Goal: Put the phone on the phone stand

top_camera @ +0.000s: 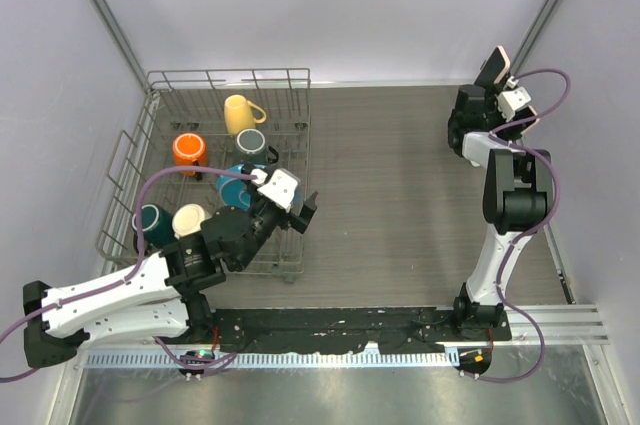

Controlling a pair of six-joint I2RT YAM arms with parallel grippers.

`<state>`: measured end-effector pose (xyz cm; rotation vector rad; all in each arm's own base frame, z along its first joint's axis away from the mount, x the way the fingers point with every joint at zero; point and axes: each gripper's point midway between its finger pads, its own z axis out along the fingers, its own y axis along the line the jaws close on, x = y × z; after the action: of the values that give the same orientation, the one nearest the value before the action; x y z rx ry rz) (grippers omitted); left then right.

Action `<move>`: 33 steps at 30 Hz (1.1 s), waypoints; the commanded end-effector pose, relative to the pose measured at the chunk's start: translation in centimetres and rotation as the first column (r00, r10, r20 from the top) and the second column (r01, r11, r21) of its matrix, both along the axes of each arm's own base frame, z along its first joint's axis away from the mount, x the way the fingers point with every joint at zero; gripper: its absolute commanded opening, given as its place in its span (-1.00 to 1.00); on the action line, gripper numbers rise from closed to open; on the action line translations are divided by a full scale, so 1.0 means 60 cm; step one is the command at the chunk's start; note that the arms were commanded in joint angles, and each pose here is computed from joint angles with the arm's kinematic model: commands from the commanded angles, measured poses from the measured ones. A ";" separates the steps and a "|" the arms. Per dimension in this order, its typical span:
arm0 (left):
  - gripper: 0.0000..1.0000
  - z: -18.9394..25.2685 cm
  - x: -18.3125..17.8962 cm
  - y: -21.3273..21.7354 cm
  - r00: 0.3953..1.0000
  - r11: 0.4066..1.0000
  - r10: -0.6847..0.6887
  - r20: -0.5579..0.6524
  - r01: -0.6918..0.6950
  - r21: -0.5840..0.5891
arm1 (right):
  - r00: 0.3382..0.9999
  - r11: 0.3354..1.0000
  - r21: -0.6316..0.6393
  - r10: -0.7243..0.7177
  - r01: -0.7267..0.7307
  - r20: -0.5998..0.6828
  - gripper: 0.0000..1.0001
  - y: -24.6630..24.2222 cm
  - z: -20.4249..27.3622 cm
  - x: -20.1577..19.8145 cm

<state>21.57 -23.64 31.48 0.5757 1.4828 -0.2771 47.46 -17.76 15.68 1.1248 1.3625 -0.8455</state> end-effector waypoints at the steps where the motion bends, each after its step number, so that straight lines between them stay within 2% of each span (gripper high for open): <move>1: 0.98 0.024 0.001 0.000 1.000 0.999 0.010 0.019 -0.009 -0.045 | 0.990 0.999 0.003 -0.043 0.043 0.132 -1.00 -0.004 0.040 0.015; 17: 0.98 0.025 0.001 0.000 1.000 0.999 0.008 0.019 -0.007 -0.045 | 0.998 1.000 0.001 0.021 -0.021 0.058 -0.99 0.017 0.012 0.017; 20: 0.99 0.025 0.001 0.001 1.000 0.999 0.008 0.020 -0.007 -0.047 | 0.998 1.000 0.008 0.023 -0.024 0.053 -0.87 0.019 0.008 0.017; 23: 0.98 0.024 0.001 0.000 1.000 0.999 0.008 0.018 -0.007 -0.045 | 0.998 1.000 0.015 0.022 -0.023 0.053 -0.62 0.020 0.005 0.017; 24: 0.99 0.024 0.001 0.000 1.000 0.999 0.007 0.018 -0.006 -0.045 | 0.999 1.000 0.018 0.023 -0.023 0.050 -0.44 0.020 0.003 0.016; 29: 0.99 0.025 0.000 0.001 1.000 0.999 0.007 0.020 -0.006 -0.047 | 0.998 0.999 0.032 0.031 -0.033 0.047 -0.06 0.024 0.000 0.015; 30: 0.98 0.025 0.001 0.000 1.000 0.999 0.007 0.018 -0.006 -0.047 | 0.998 0.999 0.037 0.036 -0.038 0.051 0.19 0.025 0.003 0.016; 32: 0.99 0.025 0.000 0.001 1.000 0.999 0.007 0.018 -0.006 -0.049 | 0.998 0.998 0.041 0.045 -0.048 0.051 0.56 0.026 0.006 0.017; 33: 0.98 0.025 0.000 0.001 1.000 0.999 0.007 0.018 -0.006 -0.049 | 0.997 0.997 0.042 0.060 -0.062 0.046 0.61 0.028 0.009 0.019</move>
<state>21.59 -23.68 31.41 0.5776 1.4840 -0.2755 47.84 -17.05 14.77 1.1264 1.3824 -0.8281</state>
